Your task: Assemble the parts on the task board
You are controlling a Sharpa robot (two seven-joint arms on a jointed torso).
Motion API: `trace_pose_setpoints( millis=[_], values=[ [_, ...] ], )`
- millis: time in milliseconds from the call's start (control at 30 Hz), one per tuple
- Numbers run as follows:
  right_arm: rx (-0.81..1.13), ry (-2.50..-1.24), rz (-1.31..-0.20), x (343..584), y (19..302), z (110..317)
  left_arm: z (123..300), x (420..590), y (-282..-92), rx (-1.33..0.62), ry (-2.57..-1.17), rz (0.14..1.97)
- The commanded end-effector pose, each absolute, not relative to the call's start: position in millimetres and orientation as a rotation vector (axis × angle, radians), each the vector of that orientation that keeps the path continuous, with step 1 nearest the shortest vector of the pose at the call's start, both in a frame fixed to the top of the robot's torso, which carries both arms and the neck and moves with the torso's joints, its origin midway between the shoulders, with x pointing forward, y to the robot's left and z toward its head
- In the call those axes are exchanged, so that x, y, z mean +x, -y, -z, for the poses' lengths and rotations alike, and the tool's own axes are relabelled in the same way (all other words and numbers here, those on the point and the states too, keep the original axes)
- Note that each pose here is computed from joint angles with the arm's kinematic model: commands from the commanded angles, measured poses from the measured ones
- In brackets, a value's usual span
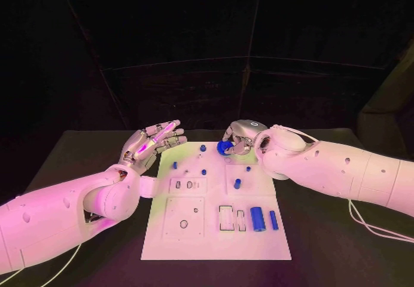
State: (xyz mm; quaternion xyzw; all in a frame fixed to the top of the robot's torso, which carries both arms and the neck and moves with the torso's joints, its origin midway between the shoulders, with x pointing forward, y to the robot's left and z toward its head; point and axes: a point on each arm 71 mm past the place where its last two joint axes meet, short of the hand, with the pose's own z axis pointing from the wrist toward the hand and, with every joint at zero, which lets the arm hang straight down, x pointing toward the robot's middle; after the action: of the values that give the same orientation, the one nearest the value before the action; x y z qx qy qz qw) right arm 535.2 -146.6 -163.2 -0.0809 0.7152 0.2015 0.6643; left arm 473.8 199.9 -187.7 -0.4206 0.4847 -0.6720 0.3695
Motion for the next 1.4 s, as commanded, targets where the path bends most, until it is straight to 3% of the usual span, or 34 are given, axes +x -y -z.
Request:
trace_pose_setpoints(
  millis=[33,667,1400],
  values=[
    [-0.234,-1.544,-0.428,533,135,157,186.1,473.6,-199.0,-1.066,-1.243,1.742],
    [-0.329,-1.588,-0.464,528,75,174,186.4,474.8,-196.7,-1.063,-1.240,1.743],
    [-0.304,-1.586,-0.446,536,68,181,186.9,475.7,-197.0,-1.064,-1.242,1.740]
  ],
)
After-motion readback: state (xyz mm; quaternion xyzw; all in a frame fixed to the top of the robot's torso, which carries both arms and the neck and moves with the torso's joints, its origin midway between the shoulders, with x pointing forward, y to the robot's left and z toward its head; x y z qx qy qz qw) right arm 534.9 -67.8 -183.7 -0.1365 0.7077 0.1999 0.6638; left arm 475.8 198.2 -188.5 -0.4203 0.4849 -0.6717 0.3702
